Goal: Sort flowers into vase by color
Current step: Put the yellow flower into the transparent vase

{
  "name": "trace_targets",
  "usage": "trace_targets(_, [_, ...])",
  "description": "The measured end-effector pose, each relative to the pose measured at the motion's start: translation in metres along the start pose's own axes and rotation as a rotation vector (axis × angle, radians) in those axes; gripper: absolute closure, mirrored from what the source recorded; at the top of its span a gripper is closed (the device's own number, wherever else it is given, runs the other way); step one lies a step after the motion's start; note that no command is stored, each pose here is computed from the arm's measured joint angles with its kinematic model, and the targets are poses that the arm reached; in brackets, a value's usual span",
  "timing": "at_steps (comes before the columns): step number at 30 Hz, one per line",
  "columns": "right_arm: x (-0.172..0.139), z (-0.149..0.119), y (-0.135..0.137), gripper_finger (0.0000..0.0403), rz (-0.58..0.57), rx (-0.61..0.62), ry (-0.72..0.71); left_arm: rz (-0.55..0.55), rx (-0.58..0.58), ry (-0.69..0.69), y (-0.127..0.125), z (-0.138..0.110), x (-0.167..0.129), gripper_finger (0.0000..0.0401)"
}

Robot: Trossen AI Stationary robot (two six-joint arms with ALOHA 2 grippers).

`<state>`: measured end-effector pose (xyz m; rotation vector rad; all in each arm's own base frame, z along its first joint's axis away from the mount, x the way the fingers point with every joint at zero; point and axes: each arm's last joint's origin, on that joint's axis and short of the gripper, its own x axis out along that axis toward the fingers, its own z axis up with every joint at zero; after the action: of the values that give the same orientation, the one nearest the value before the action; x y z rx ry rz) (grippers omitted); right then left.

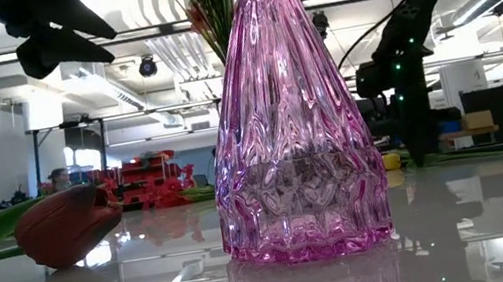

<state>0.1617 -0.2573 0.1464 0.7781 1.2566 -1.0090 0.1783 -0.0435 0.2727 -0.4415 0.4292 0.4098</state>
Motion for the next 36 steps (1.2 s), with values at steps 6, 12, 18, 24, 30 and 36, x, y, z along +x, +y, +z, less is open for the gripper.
trace_targets(6, [-0.011,-0.001,0.002,0.0387,0.047,0.005,-0.03,0.011,0.023,-0.007,0.0,0.0,0.0,0.0226])
trace_targets(12, [-0.062,-0.009,0.025,0.0389,0.15,-0.023,-0.225,0.008,0.024,-0.011,0.0,-0.001,0.001,0.0226])
trace_targets(18, [-0.134,-0.038,0.074,0.039,0.415,-0.13,-0.601,0.018,0.044,0.001,0.003,-0.013,0.011,0.0226])
trace_targets(24, [-0.19,-0.085,0.117,0.039,0.649,-0.207,-1.012,0.0,0.047,-0.011,0.004,-0.037,0.034,0.0226])
trace_targets(30, [-0.223,-0.114,0.146,0.039,0.824,-0.258,-1.271,-0.013,0.054,-0.024,-0.002,-0.052,0.058,0.0226])
trace_targets(36, [-0.235,-0.124,0.165,0.039,0.918,-0.315,-1.432,-0.006,0.053,-0.035,-0.009,-0.059,0.079,0.0226])
